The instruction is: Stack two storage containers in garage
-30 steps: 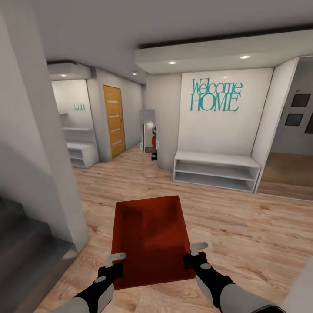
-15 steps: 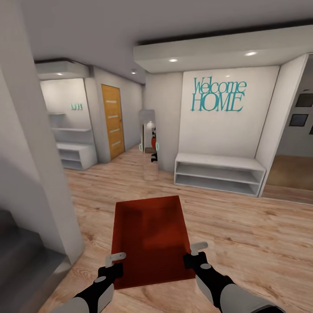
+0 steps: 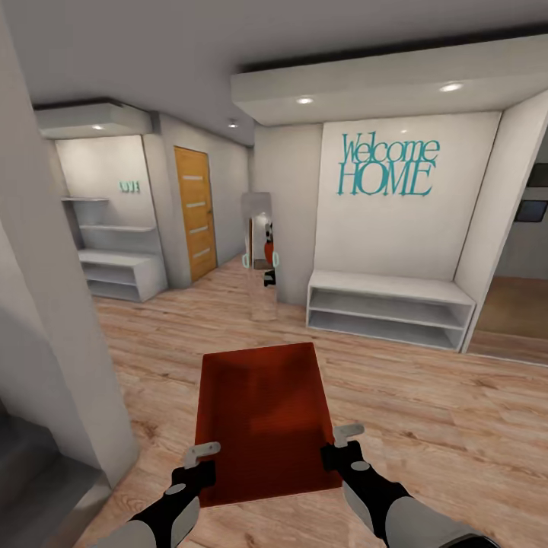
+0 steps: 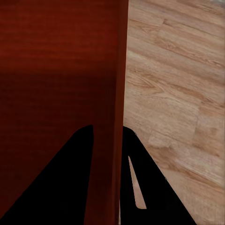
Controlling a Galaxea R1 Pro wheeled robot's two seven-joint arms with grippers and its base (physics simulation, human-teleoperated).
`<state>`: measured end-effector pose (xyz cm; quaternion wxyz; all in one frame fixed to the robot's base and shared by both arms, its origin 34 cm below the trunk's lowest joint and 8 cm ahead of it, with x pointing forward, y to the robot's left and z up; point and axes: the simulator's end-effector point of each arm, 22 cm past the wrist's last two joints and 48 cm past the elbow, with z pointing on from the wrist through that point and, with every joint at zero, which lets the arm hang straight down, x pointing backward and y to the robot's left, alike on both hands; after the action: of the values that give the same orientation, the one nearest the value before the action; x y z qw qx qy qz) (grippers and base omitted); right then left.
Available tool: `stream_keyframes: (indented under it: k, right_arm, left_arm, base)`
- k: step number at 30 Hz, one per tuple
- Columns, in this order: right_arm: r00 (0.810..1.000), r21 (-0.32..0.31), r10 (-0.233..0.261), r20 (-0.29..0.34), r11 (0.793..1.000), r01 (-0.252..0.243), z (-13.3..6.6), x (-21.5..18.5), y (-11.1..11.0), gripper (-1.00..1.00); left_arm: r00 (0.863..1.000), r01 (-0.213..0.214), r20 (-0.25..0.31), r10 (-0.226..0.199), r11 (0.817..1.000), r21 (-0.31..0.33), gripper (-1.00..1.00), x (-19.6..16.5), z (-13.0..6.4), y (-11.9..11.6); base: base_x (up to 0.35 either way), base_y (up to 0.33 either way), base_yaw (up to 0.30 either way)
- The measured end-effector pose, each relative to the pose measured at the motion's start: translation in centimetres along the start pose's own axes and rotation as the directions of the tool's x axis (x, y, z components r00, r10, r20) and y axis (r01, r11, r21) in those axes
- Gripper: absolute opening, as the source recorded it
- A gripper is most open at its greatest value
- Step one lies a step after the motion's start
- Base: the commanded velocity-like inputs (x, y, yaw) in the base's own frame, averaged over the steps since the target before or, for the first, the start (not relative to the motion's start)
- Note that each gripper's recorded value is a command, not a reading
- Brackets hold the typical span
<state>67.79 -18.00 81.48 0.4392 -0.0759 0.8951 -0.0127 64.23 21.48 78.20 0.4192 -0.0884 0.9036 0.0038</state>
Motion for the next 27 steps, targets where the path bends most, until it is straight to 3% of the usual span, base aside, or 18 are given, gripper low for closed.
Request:
stream_keyframes:
  k: [27]
  right_arm:
    - [1.0, 0.0, 0.001, 0.001, 1.0, -0.001, 0.0, 0.01, 0.0, -1.0]
  left_arm:
    - [1.0, -0.001, 0.001, 0.001, 1.0, 0.0, -1.0, -0.03, 0.0, 0.0]
  base:
    - [0.322, 0.0, 0.0]
